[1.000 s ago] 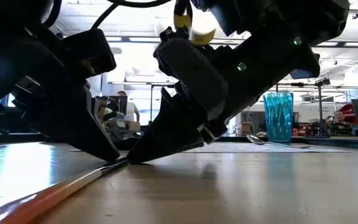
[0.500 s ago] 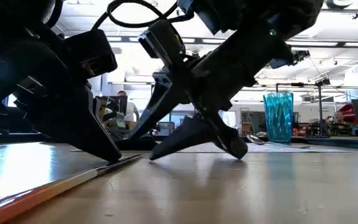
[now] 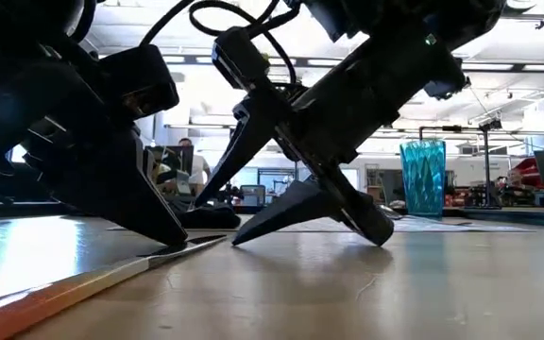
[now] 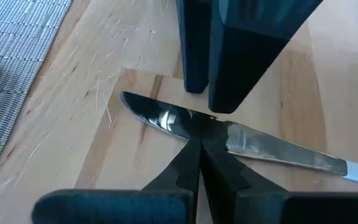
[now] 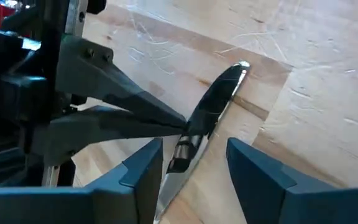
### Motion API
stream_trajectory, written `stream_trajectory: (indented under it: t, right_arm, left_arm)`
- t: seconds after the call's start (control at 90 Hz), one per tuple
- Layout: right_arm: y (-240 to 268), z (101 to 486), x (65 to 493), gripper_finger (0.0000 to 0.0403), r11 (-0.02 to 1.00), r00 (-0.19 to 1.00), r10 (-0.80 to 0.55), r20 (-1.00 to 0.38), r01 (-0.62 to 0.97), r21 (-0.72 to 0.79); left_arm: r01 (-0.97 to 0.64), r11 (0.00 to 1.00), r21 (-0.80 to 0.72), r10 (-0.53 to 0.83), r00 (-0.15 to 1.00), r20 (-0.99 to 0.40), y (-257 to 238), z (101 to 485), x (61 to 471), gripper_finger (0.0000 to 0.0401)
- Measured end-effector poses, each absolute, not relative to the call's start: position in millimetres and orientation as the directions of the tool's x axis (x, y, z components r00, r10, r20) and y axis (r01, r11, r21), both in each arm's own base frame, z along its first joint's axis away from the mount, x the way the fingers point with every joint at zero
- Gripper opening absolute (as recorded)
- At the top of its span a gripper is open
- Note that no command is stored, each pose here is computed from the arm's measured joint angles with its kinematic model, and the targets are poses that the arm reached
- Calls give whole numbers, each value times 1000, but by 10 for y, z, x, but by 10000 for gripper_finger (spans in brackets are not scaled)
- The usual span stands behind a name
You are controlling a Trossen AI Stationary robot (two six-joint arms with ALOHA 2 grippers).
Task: Set table place
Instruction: Put the orange table knife on the gray table mat beside the orange spoon
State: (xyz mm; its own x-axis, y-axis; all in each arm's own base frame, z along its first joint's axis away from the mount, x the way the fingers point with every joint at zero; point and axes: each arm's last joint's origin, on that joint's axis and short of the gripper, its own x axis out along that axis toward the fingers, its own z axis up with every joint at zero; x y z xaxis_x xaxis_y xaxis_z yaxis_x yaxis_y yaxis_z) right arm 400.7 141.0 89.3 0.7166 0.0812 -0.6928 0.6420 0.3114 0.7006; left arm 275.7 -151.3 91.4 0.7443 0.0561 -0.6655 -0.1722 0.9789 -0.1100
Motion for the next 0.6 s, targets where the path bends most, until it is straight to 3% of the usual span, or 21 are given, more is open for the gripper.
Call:
stream_trajectory:
  t: [0.6]
  right_arm:
    - [1436, 931, 4154, 156, 339, 670, 68, -739, 681, 649]
  left_arm:
    - [-159, 983, -96, 56, 750, -659, -1506, 920, 2767, 0]
